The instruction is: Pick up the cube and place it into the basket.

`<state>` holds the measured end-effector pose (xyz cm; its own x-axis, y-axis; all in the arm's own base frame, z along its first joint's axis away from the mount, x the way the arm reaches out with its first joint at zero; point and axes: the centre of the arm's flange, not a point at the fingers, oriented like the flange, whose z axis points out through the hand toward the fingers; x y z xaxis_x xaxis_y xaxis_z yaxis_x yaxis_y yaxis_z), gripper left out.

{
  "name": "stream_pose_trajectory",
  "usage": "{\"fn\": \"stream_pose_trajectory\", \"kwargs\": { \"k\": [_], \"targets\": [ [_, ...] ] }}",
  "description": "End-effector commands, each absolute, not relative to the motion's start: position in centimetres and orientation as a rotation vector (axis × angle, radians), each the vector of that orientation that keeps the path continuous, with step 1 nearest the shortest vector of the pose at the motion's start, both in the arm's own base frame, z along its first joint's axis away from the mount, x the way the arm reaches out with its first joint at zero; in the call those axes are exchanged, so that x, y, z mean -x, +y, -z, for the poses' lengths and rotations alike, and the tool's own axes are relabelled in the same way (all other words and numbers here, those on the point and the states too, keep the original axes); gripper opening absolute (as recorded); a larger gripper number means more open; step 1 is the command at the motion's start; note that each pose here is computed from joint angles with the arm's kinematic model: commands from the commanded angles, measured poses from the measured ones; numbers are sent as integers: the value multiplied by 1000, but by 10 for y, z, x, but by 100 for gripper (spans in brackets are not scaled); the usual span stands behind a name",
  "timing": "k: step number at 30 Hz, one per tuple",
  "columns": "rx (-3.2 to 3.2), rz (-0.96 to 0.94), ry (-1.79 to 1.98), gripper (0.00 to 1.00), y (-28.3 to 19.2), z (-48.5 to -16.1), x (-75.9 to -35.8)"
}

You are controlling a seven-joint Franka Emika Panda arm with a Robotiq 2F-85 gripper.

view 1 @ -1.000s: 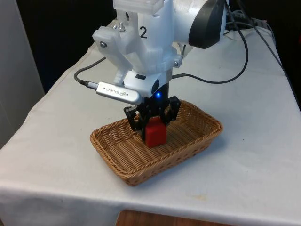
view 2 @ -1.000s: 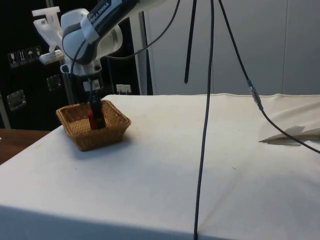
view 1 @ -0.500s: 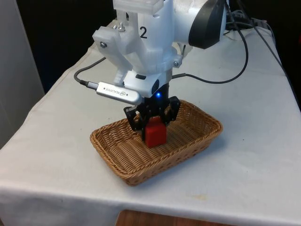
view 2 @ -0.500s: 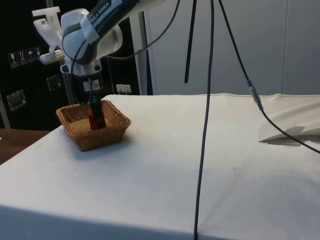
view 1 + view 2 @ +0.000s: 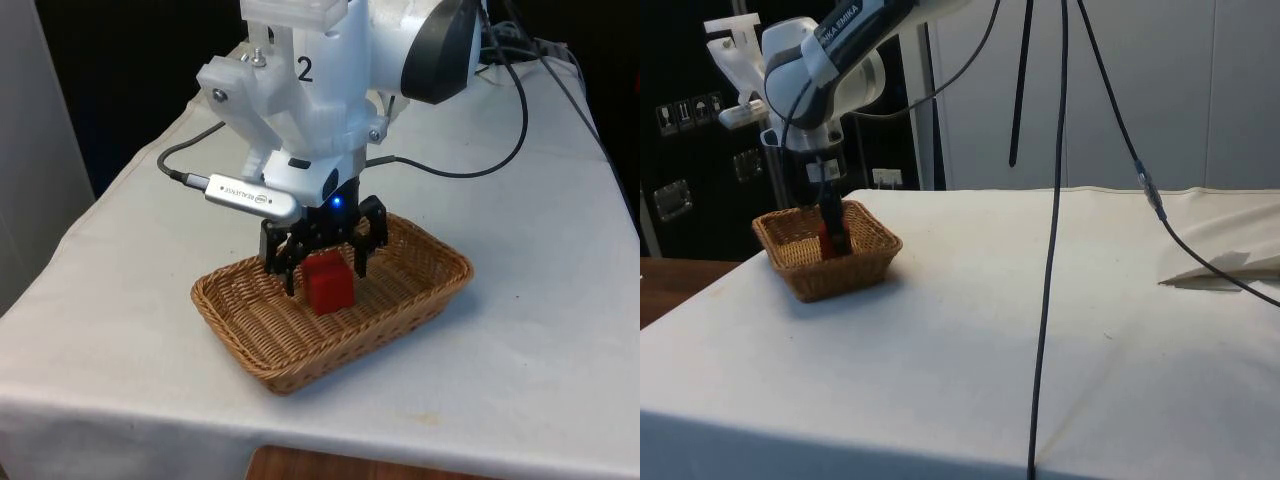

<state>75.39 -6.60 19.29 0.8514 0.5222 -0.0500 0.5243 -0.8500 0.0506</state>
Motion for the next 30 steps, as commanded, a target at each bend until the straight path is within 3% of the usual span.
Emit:
{"fn": "stream_pose_trajectory", "kwargs": {
  "k": [1, 7, 30],
  "targets": [
    [-2963, 51, 837, 100, -66, -193, -754],
    [-2962, 52, 838, 100, -66, -193, -754],
    [-2953, 55, 840, 100, -64, -270, -754]
  ]
}}
